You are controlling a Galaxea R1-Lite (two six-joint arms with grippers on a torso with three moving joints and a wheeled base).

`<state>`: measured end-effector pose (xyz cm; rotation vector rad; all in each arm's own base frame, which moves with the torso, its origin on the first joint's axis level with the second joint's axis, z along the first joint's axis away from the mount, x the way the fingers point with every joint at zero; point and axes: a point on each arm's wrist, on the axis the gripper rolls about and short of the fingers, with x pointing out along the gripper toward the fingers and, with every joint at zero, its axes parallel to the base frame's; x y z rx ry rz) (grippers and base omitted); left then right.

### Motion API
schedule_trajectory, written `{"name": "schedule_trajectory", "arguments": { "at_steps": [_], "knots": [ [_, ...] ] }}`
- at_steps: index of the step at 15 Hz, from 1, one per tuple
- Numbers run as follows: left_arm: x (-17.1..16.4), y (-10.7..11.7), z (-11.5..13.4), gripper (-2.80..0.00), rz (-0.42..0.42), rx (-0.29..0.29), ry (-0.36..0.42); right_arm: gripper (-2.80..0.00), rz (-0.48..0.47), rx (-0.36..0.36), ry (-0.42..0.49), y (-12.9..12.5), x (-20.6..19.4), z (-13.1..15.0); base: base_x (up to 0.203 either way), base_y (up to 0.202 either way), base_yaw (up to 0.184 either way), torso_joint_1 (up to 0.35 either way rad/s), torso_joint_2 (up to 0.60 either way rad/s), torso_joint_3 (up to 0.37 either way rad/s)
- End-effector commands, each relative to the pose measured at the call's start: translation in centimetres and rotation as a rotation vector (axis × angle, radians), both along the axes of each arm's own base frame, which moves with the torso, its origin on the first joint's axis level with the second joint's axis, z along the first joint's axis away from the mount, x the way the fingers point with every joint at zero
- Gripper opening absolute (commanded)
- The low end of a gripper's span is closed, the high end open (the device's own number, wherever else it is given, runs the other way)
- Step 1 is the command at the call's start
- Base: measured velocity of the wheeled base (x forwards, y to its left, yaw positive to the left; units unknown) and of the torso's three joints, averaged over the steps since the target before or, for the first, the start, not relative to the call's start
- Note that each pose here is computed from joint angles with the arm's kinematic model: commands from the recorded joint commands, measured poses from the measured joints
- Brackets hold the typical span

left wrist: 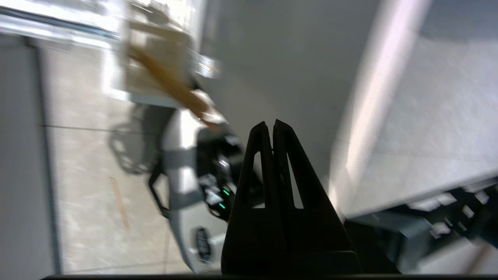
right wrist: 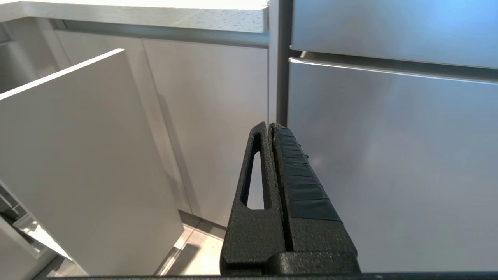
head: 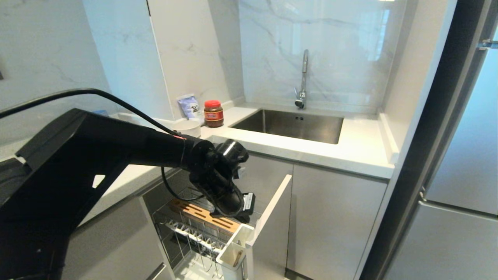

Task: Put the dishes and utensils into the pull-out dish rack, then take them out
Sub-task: Open the cupboard, then pick up the chopsticks and place it in the cupboard

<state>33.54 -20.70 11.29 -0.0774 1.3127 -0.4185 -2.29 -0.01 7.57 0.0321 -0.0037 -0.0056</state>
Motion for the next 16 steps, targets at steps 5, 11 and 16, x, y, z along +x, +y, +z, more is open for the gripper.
{"name": "schedule_trajectory", "arguments": {
  "at_steps": [5,11,16],
  "knots": [
    [0.8,7.4,7.3,-2.8,0.115,0.017,-0.245,-2.8,0.0,0.0,-0.002,0.0,0.0,0.0,0.0,0.0,0.0,0.0,0.0,0.0],
    [-6.8,12.1,18.9,-2.8,0.189,-0.109,-0.578,-2.8,0.0,0.0,-0.002,0.0,0.0,0.0,0.0,0.0,0.0,0.0,0.0,0.0],
    [-20.8,16.6,27.2,-2.8,0.202,-0.25,-0.95,-2.8,0.0,0.0,-0.001,0.0,0.0,0.0,0.0,0.0,0.0,0.0,0.0,0.0]
  ]
}}
